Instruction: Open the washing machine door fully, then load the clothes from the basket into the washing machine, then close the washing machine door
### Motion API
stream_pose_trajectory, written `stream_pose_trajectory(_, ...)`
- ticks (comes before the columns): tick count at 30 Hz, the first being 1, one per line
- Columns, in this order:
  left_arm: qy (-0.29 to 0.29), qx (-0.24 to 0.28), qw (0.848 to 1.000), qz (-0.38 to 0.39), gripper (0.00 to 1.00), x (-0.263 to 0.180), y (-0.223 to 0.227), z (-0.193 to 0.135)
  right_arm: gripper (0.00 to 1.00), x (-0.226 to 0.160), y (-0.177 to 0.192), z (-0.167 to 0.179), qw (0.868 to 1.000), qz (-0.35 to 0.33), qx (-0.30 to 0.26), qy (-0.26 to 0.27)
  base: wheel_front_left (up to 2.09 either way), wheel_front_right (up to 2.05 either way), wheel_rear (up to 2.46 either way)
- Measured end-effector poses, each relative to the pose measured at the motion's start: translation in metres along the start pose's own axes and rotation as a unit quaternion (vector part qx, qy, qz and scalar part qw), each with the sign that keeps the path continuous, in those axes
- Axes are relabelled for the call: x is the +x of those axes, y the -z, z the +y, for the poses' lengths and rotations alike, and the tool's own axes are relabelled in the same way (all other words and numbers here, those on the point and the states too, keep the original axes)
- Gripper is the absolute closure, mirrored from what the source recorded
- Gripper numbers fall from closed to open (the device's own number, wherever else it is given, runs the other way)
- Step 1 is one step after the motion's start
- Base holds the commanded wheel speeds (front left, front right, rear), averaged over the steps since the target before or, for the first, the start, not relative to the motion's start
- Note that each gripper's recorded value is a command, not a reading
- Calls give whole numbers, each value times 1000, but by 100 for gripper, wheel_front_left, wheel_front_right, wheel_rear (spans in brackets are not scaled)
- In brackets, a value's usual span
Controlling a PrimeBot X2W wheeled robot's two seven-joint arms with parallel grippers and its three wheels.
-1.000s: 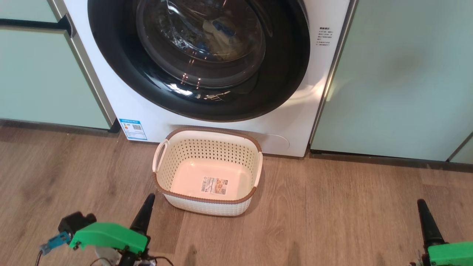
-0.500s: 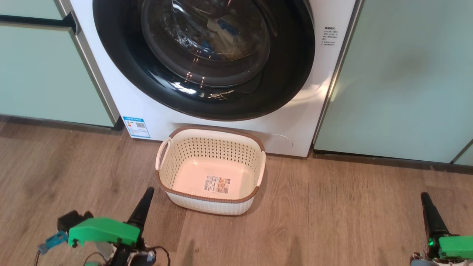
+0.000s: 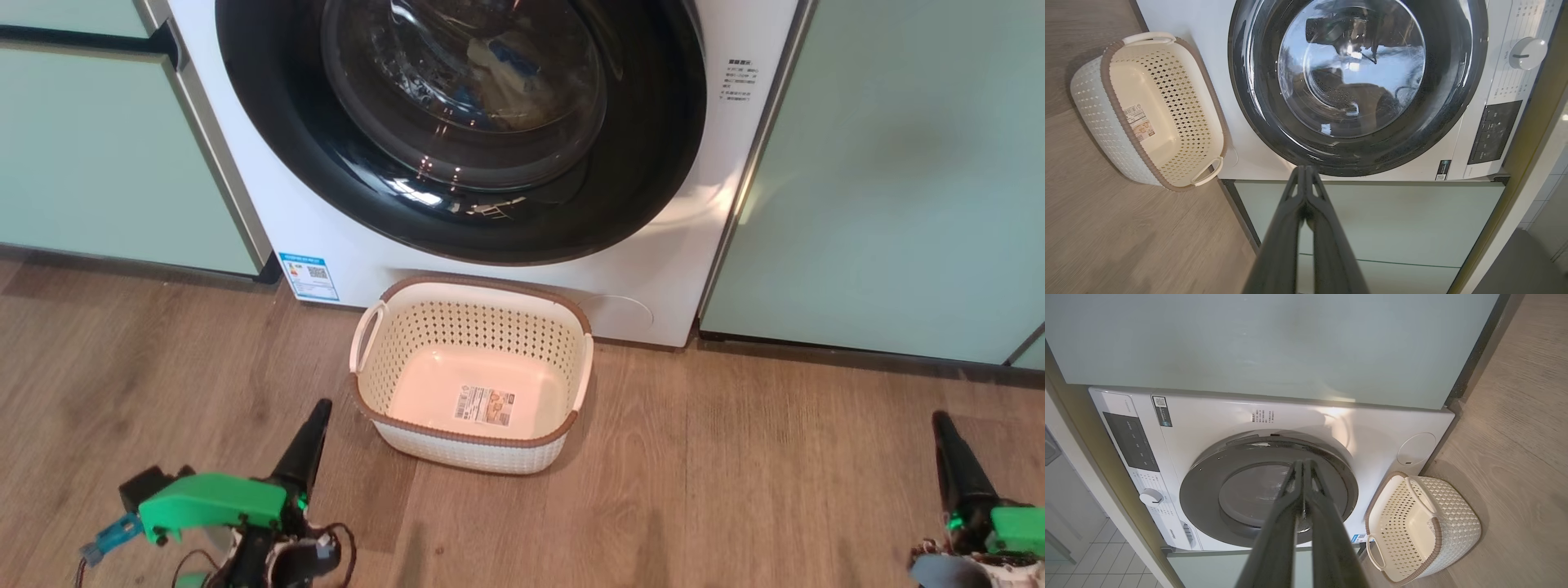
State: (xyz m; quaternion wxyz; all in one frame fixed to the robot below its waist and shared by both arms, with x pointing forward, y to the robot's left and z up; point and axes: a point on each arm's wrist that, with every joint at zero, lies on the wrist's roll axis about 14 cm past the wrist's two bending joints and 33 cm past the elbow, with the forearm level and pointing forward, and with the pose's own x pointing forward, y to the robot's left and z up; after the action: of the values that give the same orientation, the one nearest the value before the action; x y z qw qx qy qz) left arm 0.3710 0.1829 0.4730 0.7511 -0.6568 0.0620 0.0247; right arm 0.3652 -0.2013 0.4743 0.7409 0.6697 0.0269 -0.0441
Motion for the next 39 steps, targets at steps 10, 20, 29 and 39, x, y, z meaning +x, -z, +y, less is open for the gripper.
stream_pose_trajectory(10, 12, -59, 998, -8, 100, 1, -5, -2, 100, 3, -1, -2, 999, 0, 54, 2, 0, 0, 0)
stream_pose_trajectory(20, 12, -70, 997, -11, 100, 1, -7, -1, 100, 8, -1, 4, 998, 2, 60, -6, 0, 0, 0)
stream_pose_trajectory(29, 12, -71, 997, -12, 100, 1, -7, -1, 100, 8, -2, 4, 998, 1, 60, -6, 0, 0, 0)
stream_pose_trajectory(39, 12, -72, 997, -13, 100, 1, -7, -1, 100, 8, -3, 4, 998, 0, 60, -6, 0, 0, 0)
